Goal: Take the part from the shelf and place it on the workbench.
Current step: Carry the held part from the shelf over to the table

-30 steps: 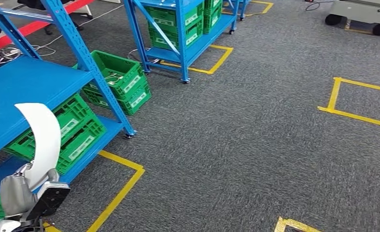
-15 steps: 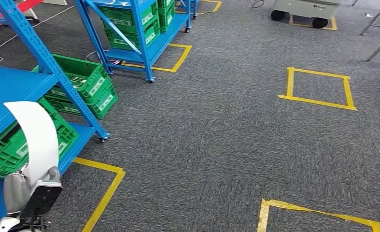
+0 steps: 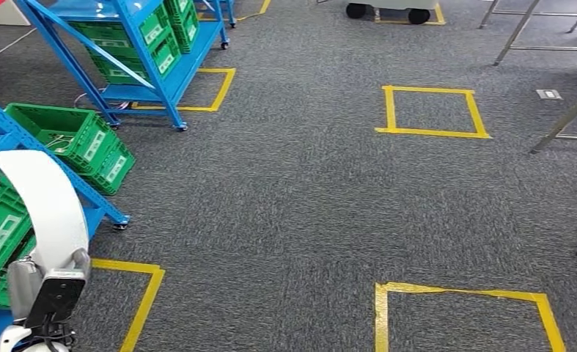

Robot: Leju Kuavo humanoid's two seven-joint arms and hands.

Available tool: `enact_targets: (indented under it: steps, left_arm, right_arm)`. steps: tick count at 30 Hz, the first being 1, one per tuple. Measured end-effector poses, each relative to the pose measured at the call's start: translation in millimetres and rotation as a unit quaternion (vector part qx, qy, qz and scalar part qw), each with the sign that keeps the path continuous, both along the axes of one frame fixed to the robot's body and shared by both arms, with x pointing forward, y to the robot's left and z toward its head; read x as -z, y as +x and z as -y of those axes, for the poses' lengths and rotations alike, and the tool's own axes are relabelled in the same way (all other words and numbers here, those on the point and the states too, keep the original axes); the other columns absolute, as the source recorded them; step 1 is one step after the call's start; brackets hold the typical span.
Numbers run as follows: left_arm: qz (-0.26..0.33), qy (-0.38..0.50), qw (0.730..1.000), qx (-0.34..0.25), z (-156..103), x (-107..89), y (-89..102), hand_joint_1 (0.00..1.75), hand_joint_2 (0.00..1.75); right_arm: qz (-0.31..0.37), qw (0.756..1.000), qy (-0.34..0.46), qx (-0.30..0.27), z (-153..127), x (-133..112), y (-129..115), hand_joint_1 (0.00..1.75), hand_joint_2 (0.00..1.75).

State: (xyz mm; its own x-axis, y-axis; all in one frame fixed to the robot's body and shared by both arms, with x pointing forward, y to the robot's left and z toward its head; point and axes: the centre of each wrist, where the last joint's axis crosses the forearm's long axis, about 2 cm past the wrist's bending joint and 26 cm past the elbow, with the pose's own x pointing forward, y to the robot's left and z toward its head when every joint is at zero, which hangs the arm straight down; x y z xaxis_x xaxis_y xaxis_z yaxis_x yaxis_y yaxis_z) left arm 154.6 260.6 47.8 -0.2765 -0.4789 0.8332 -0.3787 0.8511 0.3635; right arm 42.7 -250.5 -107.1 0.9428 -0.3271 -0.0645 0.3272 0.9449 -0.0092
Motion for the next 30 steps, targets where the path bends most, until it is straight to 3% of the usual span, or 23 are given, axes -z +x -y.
enact_targets:
  steps: [30]
  left_arm:
    - [-0.004,0.003,1.000,-0.003,-4.2,3.4,4.1,1.75,1.75]
  right_arm:
    - [-0.009,1.000,-0.022,-0.016,-1.1,-0.7,3.8,0.00,1.75]
